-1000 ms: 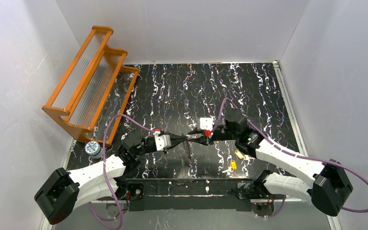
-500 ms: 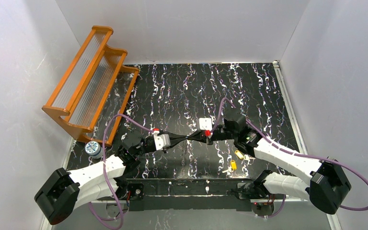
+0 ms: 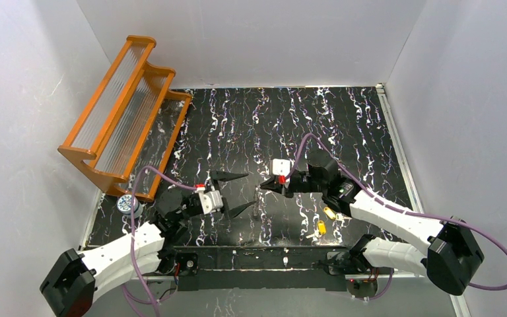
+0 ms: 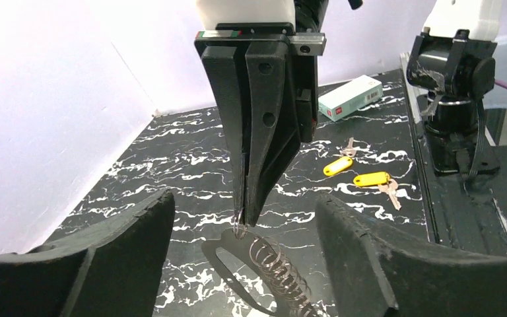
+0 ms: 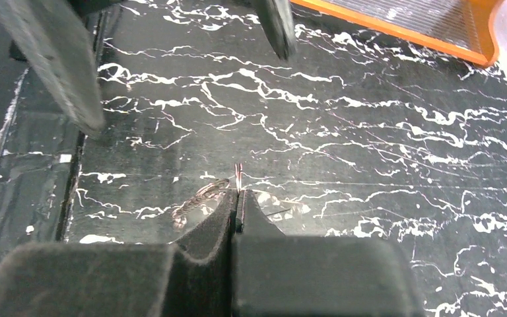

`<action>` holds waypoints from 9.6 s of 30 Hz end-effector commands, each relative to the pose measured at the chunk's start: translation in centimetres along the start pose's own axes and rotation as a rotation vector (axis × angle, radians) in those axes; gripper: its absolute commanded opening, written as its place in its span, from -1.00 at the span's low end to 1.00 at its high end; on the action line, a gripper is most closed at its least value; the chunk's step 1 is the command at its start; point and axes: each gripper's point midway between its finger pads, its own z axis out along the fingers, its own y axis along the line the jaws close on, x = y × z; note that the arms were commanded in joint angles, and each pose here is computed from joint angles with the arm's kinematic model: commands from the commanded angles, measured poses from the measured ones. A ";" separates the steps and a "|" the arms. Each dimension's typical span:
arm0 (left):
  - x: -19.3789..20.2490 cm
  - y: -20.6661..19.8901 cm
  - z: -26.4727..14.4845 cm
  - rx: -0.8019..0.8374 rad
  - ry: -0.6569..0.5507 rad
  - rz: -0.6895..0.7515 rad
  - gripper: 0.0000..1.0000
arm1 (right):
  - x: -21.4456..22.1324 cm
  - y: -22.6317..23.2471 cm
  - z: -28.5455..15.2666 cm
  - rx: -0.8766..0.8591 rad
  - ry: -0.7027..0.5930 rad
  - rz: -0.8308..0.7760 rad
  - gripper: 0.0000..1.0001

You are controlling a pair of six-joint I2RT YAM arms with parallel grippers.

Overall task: Put the keys on the keyring
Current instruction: Adjust the keyring, then pick up the key from the center of the board, then place the key at the center of the board, then pick up the key from the center of the board.

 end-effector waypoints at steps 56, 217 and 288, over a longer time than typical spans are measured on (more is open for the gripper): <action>17.7 -17.8 15.3 0.145 0.484 -0.294 0.09 | 7.6 -12.7 -11.7 0.813 -0.083 0.549 -0.97; 19.0 1.2 -3.7 -0.317 0.982 -0.408 -0.15 | 2.7 -6.7 -6.3 0.292 0.025 0.277 -0.97; 20.5 -2.8 -2.8 -0.006 0.801 -0.182 -0.60 | 3.2 -6.1 -6.1 0.268 0.029 0.285 -0.97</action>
